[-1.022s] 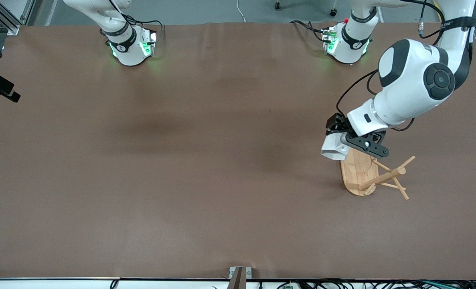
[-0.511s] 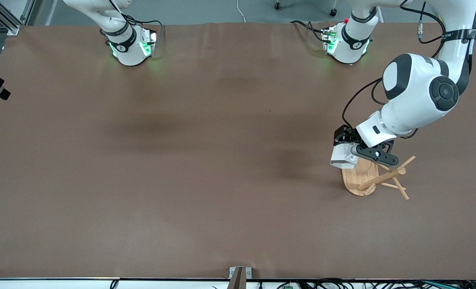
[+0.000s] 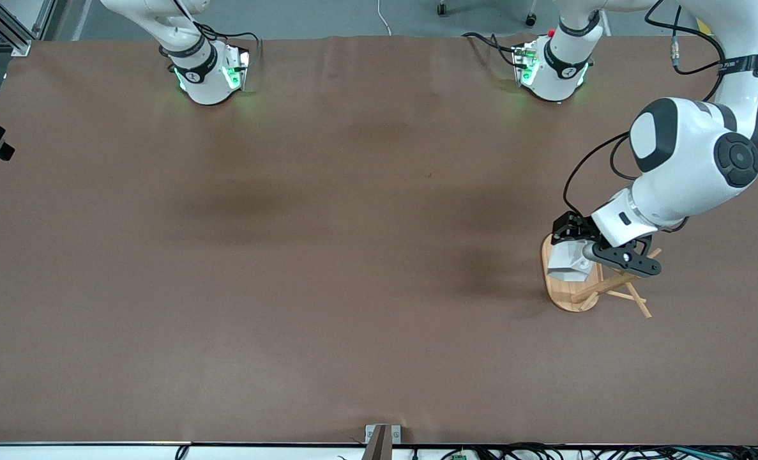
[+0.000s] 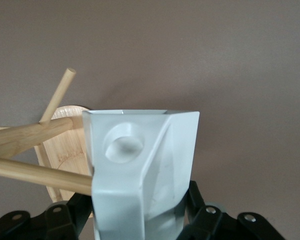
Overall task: Hang cup on rack
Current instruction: 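Lower the cup onto a rack peg with the left gripper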
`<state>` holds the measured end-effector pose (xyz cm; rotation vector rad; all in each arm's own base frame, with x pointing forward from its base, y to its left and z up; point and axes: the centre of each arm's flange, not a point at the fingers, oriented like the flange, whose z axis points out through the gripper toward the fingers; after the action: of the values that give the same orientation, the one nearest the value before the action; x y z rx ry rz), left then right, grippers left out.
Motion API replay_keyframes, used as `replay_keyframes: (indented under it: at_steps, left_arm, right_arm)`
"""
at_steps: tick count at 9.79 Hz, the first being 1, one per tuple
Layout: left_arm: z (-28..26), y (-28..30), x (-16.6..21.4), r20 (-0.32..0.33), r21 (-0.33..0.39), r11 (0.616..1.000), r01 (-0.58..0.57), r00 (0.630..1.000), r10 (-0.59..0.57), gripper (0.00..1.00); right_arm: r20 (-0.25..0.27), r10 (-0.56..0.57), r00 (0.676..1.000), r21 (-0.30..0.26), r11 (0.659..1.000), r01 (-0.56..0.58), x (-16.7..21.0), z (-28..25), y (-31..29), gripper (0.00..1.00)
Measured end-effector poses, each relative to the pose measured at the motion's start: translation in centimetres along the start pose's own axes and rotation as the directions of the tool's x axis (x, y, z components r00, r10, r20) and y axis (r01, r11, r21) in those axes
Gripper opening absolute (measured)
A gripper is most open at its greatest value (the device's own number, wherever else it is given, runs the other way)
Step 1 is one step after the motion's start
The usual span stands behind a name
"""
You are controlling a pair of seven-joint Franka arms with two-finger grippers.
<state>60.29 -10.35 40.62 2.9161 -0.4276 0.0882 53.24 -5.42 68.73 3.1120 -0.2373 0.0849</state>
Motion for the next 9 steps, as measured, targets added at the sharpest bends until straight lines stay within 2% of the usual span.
replay_keyframes:
  at_steps: [7,8,9]
  left_arm:
    - [0.4,-3.0,-0.2,0.007,0.012,1.0,0.006,1.0,-0.006,0.78]
    - [0.4,-3.3,-0.2,0.007,0.013,1.0,0.011,1.0,-0.011,0.8]
    - [0.3,-3.4,-0.2,0.003,0.014,1.0,0.013,1.0,-0.013,0.91]
  right_arm:
    - [0.008,0.003,1.0,-0.001,1.0,-0.003,0.2,0.4,0.1,1.0]
    - [0.008,0.003,1.0,-0.001,1.0,-0.003,0.2,0.4,0.2,1.0]
    - [0.008,0.003,1.0,-0.001,1.0,-0.003,0.2,0.4,0.2,1.0]
